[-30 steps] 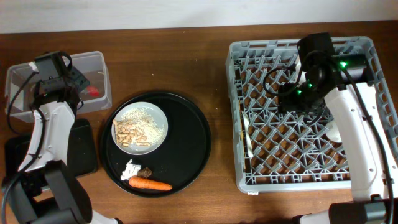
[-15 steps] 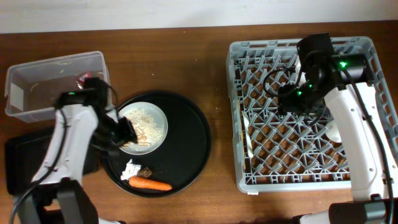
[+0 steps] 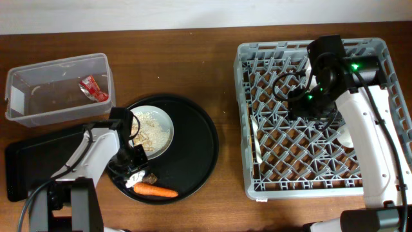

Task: Sort waste into correct bins and load items into the dishwasher rack
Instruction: 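Grasp the white tissue on the tray with the left gripper, then drop the tissue into the clear bin with the left gripper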

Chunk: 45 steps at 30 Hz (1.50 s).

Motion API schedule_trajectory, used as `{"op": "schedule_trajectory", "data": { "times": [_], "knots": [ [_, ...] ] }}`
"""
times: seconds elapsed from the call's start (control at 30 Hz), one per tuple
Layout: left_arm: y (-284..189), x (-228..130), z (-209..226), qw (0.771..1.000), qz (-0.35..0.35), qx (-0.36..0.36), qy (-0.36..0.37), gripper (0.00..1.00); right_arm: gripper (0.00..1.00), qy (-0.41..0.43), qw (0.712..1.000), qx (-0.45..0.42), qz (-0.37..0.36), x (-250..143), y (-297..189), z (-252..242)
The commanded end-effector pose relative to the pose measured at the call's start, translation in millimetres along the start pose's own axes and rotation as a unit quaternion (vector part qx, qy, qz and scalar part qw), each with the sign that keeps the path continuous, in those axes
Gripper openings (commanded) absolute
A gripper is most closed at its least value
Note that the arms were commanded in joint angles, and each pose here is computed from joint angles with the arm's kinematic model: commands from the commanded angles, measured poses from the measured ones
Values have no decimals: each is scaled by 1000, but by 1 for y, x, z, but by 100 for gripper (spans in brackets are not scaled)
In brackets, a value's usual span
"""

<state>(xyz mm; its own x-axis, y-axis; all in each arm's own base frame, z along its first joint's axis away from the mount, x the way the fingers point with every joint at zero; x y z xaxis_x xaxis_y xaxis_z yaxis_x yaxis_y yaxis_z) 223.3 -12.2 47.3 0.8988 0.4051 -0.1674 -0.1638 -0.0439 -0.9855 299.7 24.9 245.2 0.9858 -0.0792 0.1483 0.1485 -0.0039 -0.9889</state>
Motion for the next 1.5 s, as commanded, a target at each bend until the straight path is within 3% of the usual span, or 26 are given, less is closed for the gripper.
{"op": "schedule_trajectory", "data": {
  "times": [0.0, 0.03, 0.1, 0.13, 0.33, 0.47, 0.6, 0.7, 0.8, 0.87, 0.9, 0.93, 0.97, 1.0, 1.23, 1.47],
  "knots": [
    [4, -4, 4, 1000, 0, 6, -5, 40, 69, 4, 1000, 1, 4, 0, 2, -2],
    [4, -4, 4, 1000, 1, 6, -5, 35, 69, 4, 1000, 1, 4, 0, 2, -2],
    [4, -4, 4, 1000, 1, 6, -5, 8, 69, 4, 1000, 1, 4, -1, 2, -2],
    [3, -3, 4, 1000, 0, 6, -5, 0, 69, 4, 1000, 1, 4, 0, 2, -2],
    [-58, 16, -9, 1000, -28, -7, 3, 0, 69, 4, 1000, 1, 4, 0, 2, -2],
    [-130, 67, -15, 987, -163, -3, 11, 0, 69, 4, 1000, 1, 4, 0, 2, -2],
    [-176, 134, -4, 945, -323, -19, -43, 0, 69, 4, 1000, 1, 3, 0, 2, -2],
    [-201, 175, 21, 908, -405, -44, -94, 0, 69, 4, 1000, 0, 3, 0, 2, -2],
    [-204, 206, 34, 888, -442, -53, -118, 4, 69, 4, 1000, 0, 3, 0, 2, -2],
    [-183, 228, 37, 890, -436, -49, -126, 4, 70, 4, 1000, 0, 1, 1, 2, -2],
    [-173, 234, 37, 892, -431, -47, -126, 11, 70, 4, 1000, 0, 1, 1, 2, -2],
    [-162, 240, 35, 896, -423, -44, -126, 27, 69, 4, 1000, 0, 1, 1, 2, -2],
    [-156, 242, 34, 900, -416, -46, -124, 52, 70, 3, 1000, 0, 1, 1, 2, -2],
    [-155, 242, 32, 901, -414, -53, -120, 58, 72, -2, 1000, 0, 1, 1, 2, -2],
    [-166, 241, 29, 900, -416, -66, -116, 59, 72, -5, 1000, 0, 1, 1, 2, -2],
    [-147, 237, 30, 915, -383, -55, -116, 61, 72, -5, 1000, 0, 1, 0, 2, -2]
  ]
}}
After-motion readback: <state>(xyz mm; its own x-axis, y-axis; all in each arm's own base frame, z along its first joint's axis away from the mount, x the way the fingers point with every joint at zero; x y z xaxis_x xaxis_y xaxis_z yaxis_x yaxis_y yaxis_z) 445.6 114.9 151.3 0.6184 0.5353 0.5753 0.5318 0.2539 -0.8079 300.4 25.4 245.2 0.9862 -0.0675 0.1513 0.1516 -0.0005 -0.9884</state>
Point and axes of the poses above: each gripper's point midway between its finger pads, its own y axis out along the fingers, its own z axis along the line the jaws close on, x = y × z, the point moved 3 cm from there along -y, back along the fingers, and after that the axes turned 1 degree about -y, right-handed, at the moved point
